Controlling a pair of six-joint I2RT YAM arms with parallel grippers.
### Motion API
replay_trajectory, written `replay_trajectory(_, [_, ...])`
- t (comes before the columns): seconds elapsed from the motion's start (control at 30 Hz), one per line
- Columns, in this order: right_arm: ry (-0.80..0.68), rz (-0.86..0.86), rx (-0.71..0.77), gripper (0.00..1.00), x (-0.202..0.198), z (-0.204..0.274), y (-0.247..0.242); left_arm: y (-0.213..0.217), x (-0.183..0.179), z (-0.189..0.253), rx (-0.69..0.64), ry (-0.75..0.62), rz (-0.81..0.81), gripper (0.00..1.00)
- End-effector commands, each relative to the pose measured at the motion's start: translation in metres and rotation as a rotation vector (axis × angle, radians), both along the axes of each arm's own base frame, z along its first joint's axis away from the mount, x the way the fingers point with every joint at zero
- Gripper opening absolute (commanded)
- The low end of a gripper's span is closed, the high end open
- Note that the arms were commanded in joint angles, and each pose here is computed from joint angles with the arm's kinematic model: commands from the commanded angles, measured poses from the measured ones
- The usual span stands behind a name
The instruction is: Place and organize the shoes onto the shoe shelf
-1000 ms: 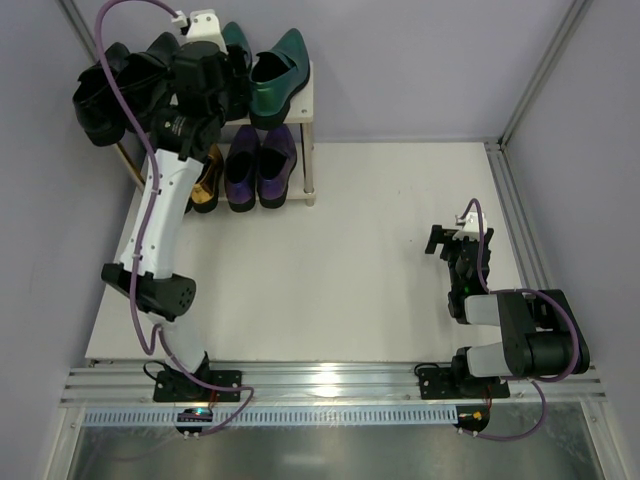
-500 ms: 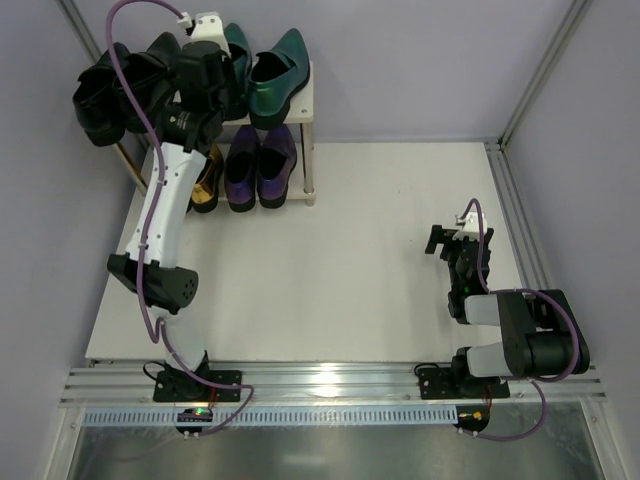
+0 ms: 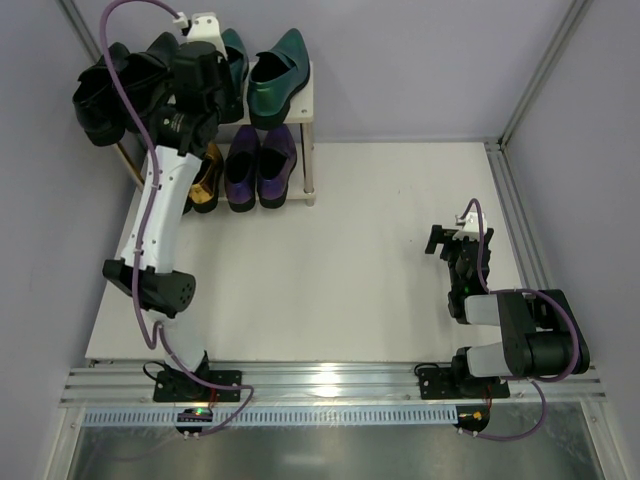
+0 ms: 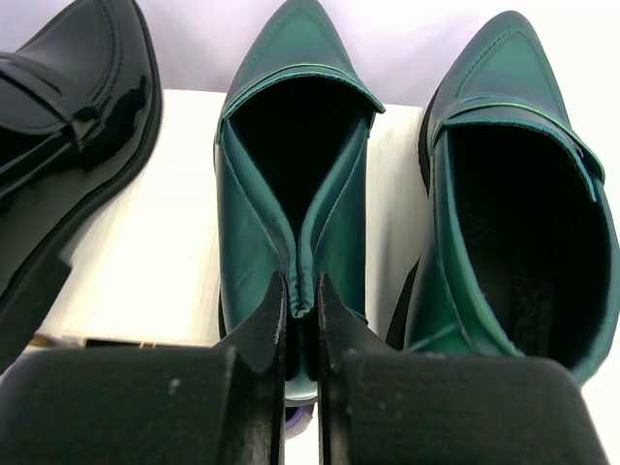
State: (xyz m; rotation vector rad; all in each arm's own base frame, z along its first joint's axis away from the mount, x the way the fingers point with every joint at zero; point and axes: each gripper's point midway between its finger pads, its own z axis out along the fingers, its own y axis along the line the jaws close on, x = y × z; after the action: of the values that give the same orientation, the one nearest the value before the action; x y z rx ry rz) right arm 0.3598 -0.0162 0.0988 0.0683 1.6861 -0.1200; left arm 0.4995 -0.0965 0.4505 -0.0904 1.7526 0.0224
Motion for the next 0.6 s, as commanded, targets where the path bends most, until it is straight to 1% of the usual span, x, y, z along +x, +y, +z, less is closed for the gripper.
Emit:
replay_trajectory(0.0, [-0.072, 0.005, 0.016, 0.97, 0.006, 0.02, 0.001, 0.019, -0.035, 0.068, -0.036, -0.168, 0.035, 0.0])
replay_trajectory(0.2, [-0.074, 0.003, 0.016, 0.97, 0.006, 0.02, 0.001, 0.018, -0.044, 0.057, -0.045, -0.139, 0.02, 0.0])
replay_trajectory(0.37, [-0.072, 0.002, 0.016, 0.97, 0.006, 0.02, 0.0, 0.02, -0.043, 0.048, -0.034, -0.122, 0.03, 0.0])
replay_trajectory(0.4, [-0.072, 0.005, 0.016, 0.97, 0.005, 0.019, 0.001, 0.021, -0.042, 0.046, -0.032, -0.119, 0.033, 0.03])
replay_trajectory(0.43, [-0.074, 0.006, 0.017, 0.97, 0.006, 0.02, 0.002, 0.022, -0.043, 0.048, -0.035, -0.124, 0.038, 0.27])
replay_trajectory(0.47, [-0.075, 0.005, 0.015, 0.97, 0.006, 0.021, 0.001, 0.022, -0.043, 0.05, -0.038, -0.133, 0.039, 0.43])
replay_trajectory(0.53, [-0.074, 0.005, 0.016, 0.97, 0.006, 0.02, 0.001, 0.023, -0.044, 0.056, -0.043, -0.15, 0.044, 0.6])
replay_trajectory(0.57, [-0.072, 0.005, 0.016, 0.97, 0.005, 0.019, 0.001, 0.024, -0.045, 0.061, -0.05, -0.168, 0.049, 0.74])
